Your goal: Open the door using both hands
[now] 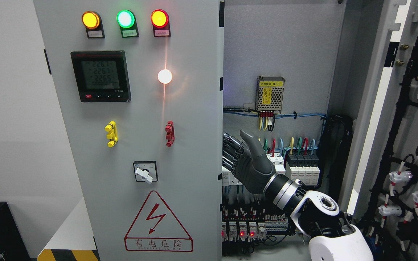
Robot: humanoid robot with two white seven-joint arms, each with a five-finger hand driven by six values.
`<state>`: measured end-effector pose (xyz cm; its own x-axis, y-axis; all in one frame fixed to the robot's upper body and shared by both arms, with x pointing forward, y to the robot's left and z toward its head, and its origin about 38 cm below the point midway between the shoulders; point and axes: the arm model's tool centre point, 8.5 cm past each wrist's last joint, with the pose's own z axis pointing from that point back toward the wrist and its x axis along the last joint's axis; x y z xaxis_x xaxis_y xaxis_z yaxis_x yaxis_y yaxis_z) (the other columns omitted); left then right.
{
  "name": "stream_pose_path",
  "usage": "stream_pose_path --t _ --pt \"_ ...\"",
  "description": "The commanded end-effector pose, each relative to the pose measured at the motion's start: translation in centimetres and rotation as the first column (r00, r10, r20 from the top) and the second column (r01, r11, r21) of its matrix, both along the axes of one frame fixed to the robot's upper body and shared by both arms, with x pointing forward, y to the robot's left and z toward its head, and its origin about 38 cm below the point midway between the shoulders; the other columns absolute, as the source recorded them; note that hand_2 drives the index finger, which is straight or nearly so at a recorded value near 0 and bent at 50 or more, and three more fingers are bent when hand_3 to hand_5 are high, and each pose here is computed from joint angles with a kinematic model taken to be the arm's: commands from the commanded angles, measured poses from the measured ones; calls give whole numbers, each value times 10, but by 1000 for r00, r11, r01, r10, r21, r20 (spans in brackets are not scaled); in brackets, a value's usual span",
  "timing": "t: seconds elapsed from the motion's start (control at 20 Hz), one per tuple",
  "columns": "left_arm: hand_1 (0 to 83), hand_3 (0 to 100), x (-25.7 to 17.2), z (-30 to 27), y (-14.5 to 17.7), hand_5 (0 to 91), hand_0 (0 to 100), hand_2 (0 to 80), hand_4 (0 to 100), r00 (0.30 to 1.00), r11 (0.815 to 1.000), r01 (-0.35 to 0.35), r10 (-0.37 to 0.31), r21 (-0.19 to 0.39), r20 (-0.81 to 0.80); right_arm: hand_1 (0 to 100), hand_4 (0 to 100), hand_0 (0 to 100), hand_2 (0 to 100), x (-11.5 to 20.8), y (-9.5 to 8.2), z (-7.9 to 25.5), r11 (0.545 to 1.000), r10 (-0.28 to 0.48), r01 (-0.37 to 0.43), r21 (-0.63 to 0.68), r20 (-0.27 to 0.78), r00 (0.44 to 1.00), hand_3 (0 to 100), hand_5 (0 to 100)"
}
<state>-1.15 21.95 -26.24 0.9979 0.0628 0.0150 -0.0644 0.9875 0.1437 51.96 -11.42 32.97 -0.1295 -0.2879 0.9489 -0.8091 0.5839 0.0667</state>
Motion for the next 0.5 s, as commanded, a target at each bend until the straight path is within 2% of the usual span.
stream_pose_path --t 0.0,0.1,0.45 --pt "0 0 -6 0 0 0 0 0 0 1000 1000 -1 1 -1 -9 0 0 191 0 11 -6 -7 1000 -7 6 -10 -35 999 0 0" --pt "0 0 -6 0 0 0 0 0 0 1000 1000 -1 1 -1 -9 0 0 191 0 9 -5 -7 999 31 -31 -14 -26 999 0 0" --pt "0 0 -6 0 0 0 0 0 0 1000 1000 -1 1 -1 -9 0 0 191 0 9 -6 -5 999 37 -37 -6 -25 999 0 0"
